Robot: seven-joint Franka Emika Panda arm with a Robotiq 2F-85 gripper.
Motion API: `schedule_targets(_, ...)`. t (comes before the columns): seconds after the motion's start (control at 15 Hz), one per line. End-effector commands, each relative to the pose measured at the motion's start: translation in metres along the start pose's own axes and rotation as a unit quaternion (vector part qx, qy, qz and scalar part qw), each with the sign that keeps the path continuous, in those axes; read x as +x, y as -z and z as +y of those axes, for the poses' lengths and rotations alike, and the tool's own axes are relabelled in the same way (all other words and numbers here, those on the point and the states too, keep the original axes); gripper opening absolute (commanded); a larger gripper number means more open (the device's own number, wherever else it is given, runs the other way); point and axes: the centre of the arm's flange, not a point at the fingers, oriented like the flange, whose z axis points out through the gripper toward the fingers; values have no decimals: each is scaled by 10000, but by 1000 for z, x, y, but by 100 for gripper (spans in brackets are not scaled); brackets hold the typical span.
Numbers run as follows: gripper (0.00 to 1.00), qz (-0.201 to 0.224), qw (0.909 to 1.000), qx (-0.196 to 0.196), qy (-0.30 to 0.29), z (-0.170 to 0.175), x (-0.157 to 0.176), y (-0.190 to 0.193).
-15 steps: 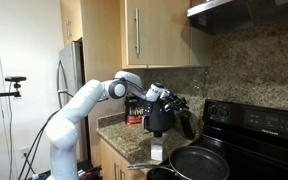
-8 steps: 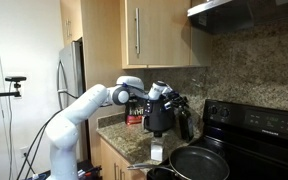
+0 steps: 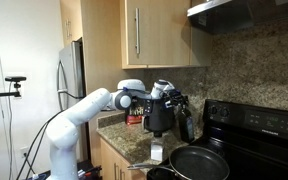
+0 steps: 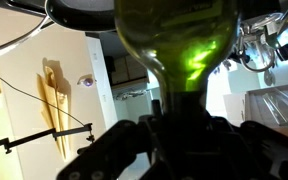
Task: Move the olive oil bottle to the right
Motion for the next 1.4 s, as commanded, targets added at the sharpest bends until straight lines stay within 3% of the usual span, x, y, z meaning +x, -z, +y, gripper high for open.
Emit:
schedule_targets(0.0,9,-249,9995,-179,-85,-55,-19,32)
schedule_targets(0.07,34,-118,9999,-76,41,1,-10,-3)
schedule_targets(0.2,34,-212,9997,-113,43,0,-12,-5)
schedule_targets(0.27,9,-218,9997,-113,39,0,-12,-5)
schedule_targets(0.47,9,-56,9998,-97,152,-6,-34,0)
schedule_targets(1.0,9,-619,9975,-277,200,-22,-56,-4)
schedule_targets(1.33,9,-276,9984,-273,400,-20,-56,-2)
